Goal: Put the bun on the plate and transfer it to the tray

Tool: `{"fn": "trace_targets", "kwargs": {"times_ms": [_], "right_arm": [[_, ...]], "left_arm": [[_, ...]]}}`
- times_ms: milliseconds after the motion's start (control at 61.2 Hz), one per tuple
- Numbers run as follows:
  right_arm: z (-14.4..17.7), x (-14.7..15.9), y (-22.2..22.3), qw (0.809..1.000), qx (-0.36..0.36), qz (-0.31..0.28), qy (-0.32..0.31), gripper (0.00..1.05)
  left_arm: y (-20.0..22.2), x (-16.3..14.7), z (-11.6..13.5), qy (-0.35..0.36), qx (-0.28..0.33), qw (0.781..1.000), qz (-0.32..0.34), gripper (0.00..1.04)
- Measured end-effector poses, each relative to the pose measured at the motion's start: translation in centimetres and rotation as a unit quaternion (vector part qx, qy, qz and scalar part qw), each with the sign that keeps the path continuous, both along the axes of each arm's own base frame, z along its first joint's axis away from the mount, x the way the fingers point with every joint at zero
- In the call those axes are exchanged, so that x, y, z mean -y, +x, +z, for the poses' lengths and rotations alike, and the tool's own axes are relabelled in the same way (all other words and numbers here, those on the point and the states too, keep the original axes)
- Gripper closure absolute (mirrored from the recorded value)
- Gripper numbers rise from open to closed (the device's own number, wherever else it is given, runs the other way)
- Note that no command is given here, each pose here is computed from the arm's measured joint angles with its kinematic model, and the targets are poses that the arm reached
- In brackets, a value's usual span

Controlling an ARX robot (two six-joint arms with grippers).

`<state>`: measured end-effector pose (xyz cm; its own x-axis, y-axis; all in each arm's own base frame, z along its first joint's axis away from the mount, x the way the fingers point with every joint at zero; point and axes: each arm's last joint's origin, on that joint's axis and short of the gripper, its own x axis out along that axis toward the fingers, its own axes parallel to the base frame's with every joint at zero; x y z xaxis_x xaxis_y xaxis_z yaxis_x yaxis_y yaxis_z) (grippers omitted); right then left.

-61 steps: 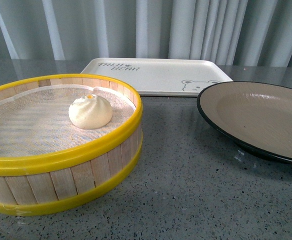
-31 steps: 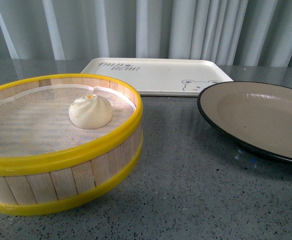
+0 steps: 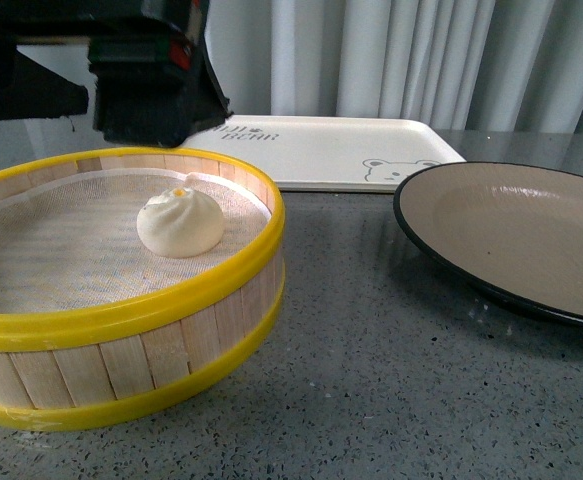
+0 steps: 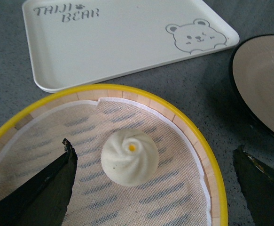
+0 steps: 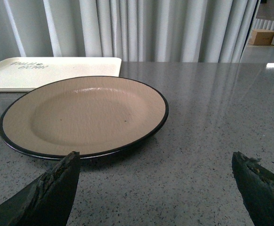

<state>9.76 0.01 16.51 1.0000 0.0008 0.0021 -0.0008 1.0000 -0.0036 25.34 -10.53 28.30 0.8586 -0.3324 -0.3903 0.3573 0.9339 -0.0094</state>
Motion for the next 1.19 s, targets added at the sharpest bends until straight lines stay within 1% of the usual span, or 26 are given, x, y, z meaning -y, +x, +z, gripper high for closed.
{"fn": "trace_targets", "kwargs": {"times_ms": [360, 474, 719, 866, 1193], "right_arm": [[0.0, 0.0, 0.0, 1.000, 0.000, 0.000, 0.000, 0.09], [0.0, 0.0, 0.0, 1.000, 0.000, 0.000, 0.000, 0.09], [0.0, 0.0, 0.0, 1.000, 0.000, 0.000, 0.000, 0.09], [0.0, 0.0, 0.0, 1.000, 0.000, 0.000, 0.000, 0.09], [0.0, 0.0, 0.0, 1.000, 0.000, 0.000, 0.000, 0.09]], "left_arm": [[1.5, 1.5, -2.6, 0.038, -0.042, 0.998, 0.014, 0.07], [2.4, 2.0, -2.8, 0.041, -0.053, 0.998, 0.013, 0.07], [4.1, 2.6, -2.6, 0.053, -0.056, 0.997, 0.026, 0.07], [5.0, 2.4, -2.6, 0.061, -0.068, 0.995, 0.047, 0.07], [5.2, 2.3, -3.4, 0.069, -0.086, 0.992, 0.054, 0.07]]}}
